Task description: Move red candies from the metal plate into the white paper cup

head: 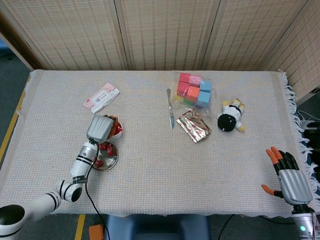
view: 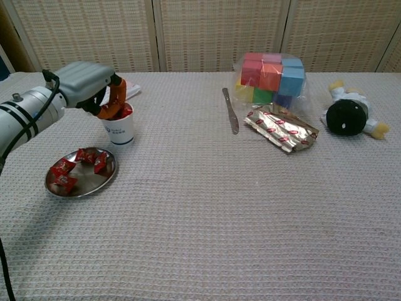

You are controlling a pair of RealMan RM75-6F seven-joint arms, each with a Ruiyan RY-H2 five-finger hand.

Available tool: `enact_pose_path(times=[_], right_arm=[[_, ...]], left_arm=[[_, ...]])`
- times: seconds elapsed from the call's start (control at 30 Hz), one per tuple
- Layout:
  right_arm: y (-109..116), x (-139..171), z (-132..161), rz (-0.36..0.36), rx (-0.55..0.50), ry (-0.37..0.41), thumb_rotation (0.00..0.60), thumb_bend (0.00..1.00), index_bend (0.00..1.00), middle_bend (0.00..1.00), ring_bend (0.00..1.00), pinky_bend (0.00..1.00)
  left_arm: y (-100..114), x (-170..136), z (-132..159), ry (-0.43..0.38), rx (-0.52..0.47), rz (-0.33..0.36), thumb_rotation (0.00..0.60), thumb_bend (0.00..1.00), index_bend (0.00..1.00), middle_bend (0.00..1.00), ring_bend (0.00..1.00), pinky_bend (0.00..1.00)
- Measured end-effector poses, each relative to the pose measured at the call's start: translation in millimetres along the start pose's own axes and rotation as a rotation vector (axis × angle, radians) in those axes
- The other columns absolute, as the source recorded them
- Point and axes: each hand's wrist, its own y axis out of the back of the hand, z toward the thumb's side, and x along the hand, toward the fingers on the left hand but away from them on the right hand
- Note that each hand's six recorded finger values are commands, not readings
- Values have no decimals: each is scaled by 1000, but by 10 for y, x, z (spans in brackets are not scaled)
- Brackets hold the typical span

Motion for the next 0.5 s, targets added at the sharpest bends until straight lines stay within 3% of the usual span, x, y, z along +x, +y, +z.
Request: enact_pose_path(times=[0.13,0.5], right_arm=[[1,4,-2,1,0,0,600,53,0,0,0,0],[-9,2,7,2,2,1,600,53,0,0,0,0]], left_arm=[[-29,-8,-3,-10,8,-28,600,451,230,276,288,704],[129,-65,-67,-2,1,27,600,436,190,253,281,710]])
